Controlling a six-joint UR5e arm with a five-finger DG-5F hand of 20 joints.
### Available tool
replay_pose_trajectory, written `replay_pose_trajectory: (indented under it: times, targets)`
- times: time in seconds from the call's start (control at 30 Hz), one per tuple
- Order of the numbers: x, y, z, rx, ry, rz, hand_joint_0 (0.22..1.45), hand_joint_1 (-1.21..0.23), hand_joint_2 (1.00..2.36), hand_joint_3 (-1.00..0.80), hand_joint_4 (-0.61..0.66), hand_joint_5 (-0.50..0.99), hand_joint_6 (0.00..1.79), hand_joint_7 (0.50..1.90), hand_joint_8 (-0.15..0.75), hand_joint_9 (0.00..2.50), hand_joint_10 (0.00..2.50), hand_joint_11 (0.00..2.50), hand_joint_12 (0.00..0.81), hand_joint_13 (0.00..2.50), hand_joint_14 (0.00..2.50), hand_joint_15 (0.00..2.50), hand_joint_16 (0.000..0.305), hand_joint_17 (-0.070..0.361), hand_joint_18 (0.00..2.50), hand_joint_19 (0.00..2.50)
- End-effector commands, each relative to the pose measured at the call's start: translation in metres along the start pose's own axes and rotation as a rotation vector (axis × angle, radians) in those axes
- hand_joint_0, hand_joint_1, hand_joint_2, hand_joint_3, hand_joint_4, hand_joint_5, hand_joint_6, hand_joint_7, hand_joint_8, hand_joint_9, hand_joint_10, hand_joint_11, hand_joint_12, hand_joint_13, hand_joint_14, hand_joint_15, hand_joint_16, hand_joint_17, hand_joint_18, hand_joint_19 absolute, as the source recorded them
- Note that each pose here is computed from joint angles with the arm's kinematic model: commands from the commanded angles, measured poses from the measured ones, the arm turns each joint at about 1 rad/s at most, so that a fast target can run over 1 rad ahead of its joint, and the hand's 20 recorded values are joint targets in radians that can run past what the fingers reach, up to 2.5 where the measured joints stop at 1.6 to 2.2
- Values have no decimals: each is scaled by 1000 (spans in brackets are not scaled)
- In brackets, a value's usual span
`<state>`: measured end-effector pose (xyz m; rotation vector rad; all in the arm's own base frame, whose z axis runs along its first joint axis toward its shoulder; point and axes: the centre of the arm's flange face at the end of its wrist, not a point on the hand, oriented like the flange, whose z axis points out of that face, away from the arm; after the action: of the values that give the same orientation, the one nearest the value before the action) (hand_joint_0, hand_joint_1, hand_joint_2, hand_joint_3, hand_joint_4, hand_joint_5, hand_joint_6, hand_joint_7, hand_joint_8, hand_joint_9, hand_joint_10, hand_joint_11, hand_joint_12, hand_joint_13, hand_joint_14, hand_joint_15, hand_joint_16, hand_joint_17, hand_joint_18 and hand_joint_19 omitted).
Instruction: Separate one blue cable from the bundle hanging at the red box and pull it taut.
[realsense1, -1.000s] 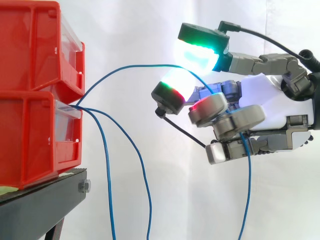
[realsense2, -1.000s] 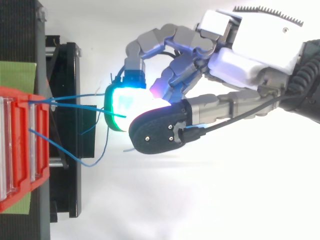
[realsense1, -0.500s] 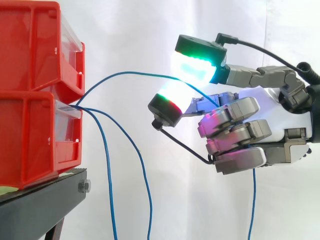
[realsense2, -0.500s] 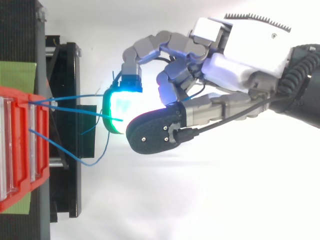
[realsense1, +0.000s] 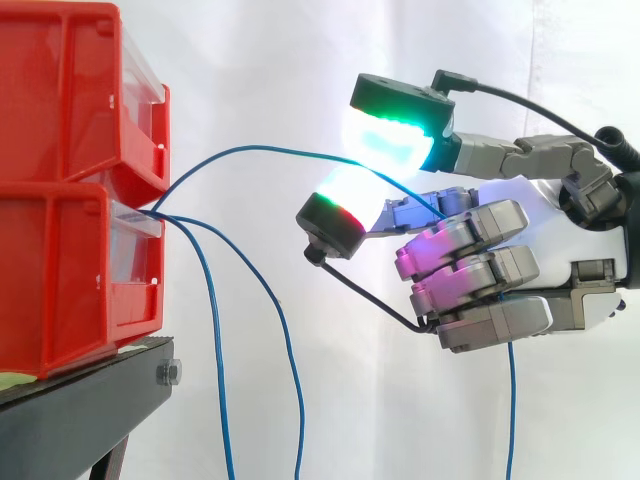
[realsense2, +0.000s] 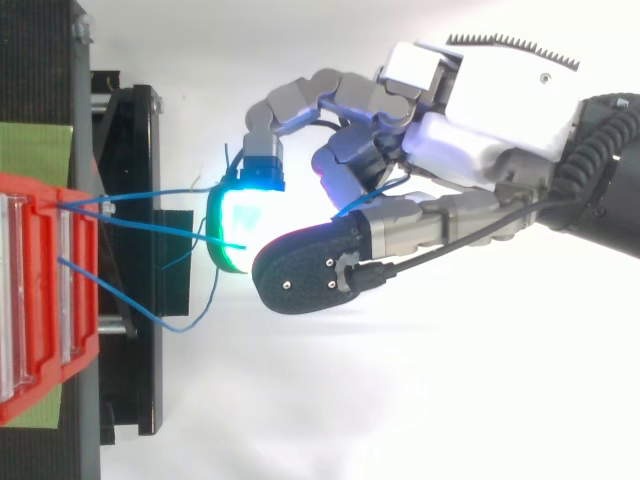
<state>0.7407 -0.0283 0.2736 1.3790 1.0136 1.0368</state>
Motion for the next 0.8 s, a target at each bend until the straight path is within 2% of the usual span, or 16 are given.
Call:
replay_pose_trajectory:
  times: [0.0, 0.17, 0.53, 0.77]
  targets:
    - [0, 0, 0, 2, 2, -2, 681, -752, 1023, -166, 36, -151, 960, 1042, 297, 798, 1848, 992, 338, 836, 2500, 1322, 30, 68, 1375, 1705]
    - [-2, -1, -1, 10, -3, -6, 686, -751, 1022, -169, 39, -152, 959, 1047, 301, 770, 2113, 951, 336, 806, 2500, 1287, 31, 70, 1389, 1721]
    - [-2, -1, -1, 13, -3, -7, 687, -751, 1022, -165, 44, -152, 960, 1042, 294, 763, 2136, 957, 338, 797, 2500, 1269, 29, 65, 1384, 1742]
    - [-2, -1, -1, 13, -3, -7, 688, -753, 1022, -161, 47, -151, 959, 1044, 288, 760, 2263, 929, 324, 798, 2500, 1269, 28, 62, 1383, 1774]
